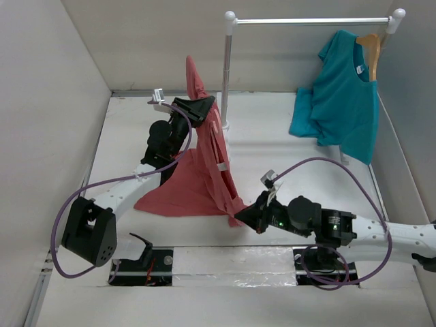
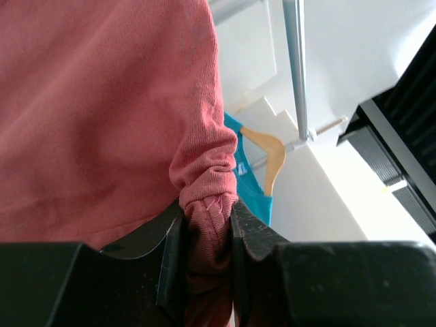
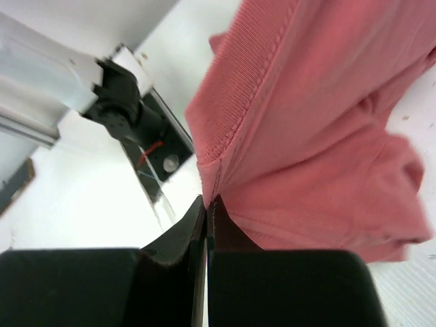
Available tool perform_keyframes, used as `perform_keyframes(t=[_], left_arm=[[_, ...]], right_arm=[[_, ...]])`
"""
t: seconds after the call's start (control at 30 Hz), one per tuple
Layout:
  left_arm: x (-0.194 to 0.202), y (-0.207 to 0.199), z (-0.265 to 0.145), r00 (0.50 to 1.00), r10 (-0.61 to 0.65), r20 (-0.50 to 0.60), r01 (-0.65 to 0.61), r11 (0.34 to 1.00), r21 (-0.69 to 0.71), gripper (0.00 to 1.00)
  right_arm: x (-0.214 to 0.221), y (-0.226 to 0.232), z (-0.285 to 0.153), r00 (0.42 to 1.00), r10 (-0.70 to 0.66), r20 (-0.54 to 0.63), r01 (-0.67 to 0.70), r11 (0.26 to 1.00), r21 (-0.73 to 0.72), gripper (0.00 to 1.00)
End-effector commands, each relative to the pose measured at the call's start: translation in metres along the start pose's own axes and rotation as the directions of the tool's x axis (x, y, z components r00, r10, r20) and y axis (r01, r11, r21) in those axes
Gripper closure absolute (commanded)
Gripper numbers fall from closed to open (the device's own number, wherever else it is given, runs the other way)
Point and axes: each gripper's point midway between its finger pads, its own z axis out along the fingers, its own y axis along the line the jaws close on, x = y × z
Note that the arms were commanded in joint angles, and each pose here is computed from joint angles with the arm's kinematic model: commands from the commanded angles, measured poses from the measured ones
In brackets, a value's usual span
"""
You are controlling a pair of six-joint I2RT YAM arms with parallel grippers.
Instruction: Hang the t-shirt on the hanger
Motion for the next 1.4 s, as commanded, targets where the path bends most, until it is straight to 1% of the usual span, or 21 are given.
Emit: perform_keyframes(t=[0.0, 0.07, 0.2, 0.3, 0.4, 0.43, 0.47, 0.5, 0.6, 0.67, 0.7, 0.73, 0.77, 0.8, 0.83, 0.9, 1.07, 1.17, 1.2, 1.3, 1.37], left_arm=[[-0.002, -0.038, -0.019, 1.000, 0.007, -0.011, -0.005, 0.986, 0.167, 1.00], [0.014, -0.028, -0.032, 0.997, -0.007, -0.076, 0.020, 0.986, 0.164, 1.00], [0.033, -0.018, -0.052, 0.985, -0.033, -0.172, 0.060, 0.987, 0.151, 1.00], [0.046, -0.009, -0.066, 0.970, -0.049, -0.238, 0.080, 0.989, 0.122, 1.00], [0.060, 0.004, -0.080, 0.952, -0.071, -0.296, 0.102, 0.991, 0.090, 1.00], [0.066, 0.011, -0.087, 0.945, -0.076, -0.318, 0.105, 0.992, 0.075, 1.00], [0.068, 0.015, -0.089, 0.942, -0.086, -0.326, 0.112, 0.992, 0.061, 1.00], [0.071, 0.019, -0.092, 0.938, -0.093, -0.333, 0.116, 0.992, 0.051, 1.00], [0.081, 0.035, -0.103, 0.927, -0.123, -0.353, 0.140, 0.990, 0.021, 1.00], [0.084, 0.043, -0.108, 0.925, -0.135, -0.356, 0.146, 0.989, 0.005, 1.00], [0.085, 0.045, -0.109, 0.924, -0.135, -0.358, 0.146, 0.989, 0.002, 1.00], [0.087, 0.049, -0.110, 0.923, -0.137, -0.360, 0.145, 0.989, -0.005, 1.00], [0.086, 0.048, -0.110, 0.924, -0.137, -0.357, 0.145, 0.989, -0.003, 1.00], [0.086, 0.049, -0.109, 0.925, -0.137, -0.354, 0.145, 0.989, -0.004, 1.00], [0.085, 0.050, -0.109, 0.927, -0.138, -0.348, 0.144, 0.990, -0.007, 1.00], [0.083, 0.051, -0.108, 0.932, -0.140, -0.334, 0.144, 0.990, -0.012, 1.00], [0.078, 0.051, -0.106, 0.941, -0.146, -0.307, 0.149, 0.989, -0.014, 1.00], [0.070, 0.057, -0.108, 0.958, -0.118, -0.263, 0.110, 0.993, -0.047, 1.00], [0.069, 0.057, -0.108, 0.961, -0.098, -0.260, 0.089, 0.995, -0.046, 1.00], [0.068, 0.055, -0.104, 0.960, -0.053, -0.275, 0.041, 0.998, -0.049, 1.00], [0.072, 0.056, -0.105, 0.953, -0.035, -0.302, 0.020, 0.998, -0.052, 1.00]], right_arm=[[-0.026, -0.002, -0.014, 0.999, -0.039, 0.025, 0.038, 0.997, 0.064, 1.00], [-0.046, 0.005, -0.009, 0.997, -0.060, 0.049, 0.057, 0.997, 0.055, 1.00], [-0.041, 0.018, 0.028, 0.997, -0.080, 0.011, 0.080, 0.997, 0.001, 1.00], [-0.007, 0.014, 0.059, 0.989, -0.093, -0.119, 0.095, 0.995, 0.012, 1.00], [0.010, 0.000, 0.069, 0.980, -0.084, -0.181, 0.098, 0.993, 0.072, 0.98], [0.011, -0.002, 0.068, 0.981, -0.076, -0.180, 0.092, 0.993, 0.080, 0.93], [0.008, 0.000, 0.064, 0.984, -0.074, -0.165, 0.087, 0.993, 0.074, 0.76], [0.006, 0.000, 0.063, 0.985, -0.072, -0.155, 0.084, 0.994, 0.072, 0.65], [0.001, -0.003, 0.051, 0.983, -0.076, -0.168, 0.093, 0.991, 0.096, 0.41], [-0.009, -0.004, 0.042, 0.981, -0.088, -0.173, 0.112, 0.985, 0.131, 0.35], [-0.014, -0.005, 0.039, 0.982, -0.092, -0.165, 0.116, 0.983, 0.141, 0.35], [-0.030, -0.002, 0.034, 0.988, -0.097, -0.123, 0.115, 0.982, 0.152, 0.34], [-0.036, -0.001, 0.031, 0.989, -0.099, -0.111, 0.116, 0.981, 0.155, 0.35], [-0.043, 0.002, 0.031, 0.991, -0.102, -0.085, 0.114, 0.982, 0.151, 0.40], [-0.050, 0.005, 0.032, 0.993, -0.103, -0.057, 0.110, 0.983, 0.143, 0.55], [-0.057, 0.008, 0.043, 0.996, -0.088, -0.005, 0.087, 0.986, 0.141, 1.00], [-0.059, 0.006, 0.075, 0.996, -0.078, 0.040, 0.070, 0.983, 0.171, 1.00], [-0.061, 0.002, 0.080, 0.995, -0.081, 0.059, 0.068, 0.979, 0.193, 0.72], [-0.066, 0.005, 0.083, 0.993, -0.081, 0.091, 0.064, 0.982, 0.178, 0.58], [-0.054, 0.003, 0.089, 0.992, -0.111, 0.054, 0.100, 0.981, 0.168, 0.46], [-0.053, -0.002, 0.091, 0.993, -0.113, 0.044, 0.102, 0.975, 0.199, 0.47]])
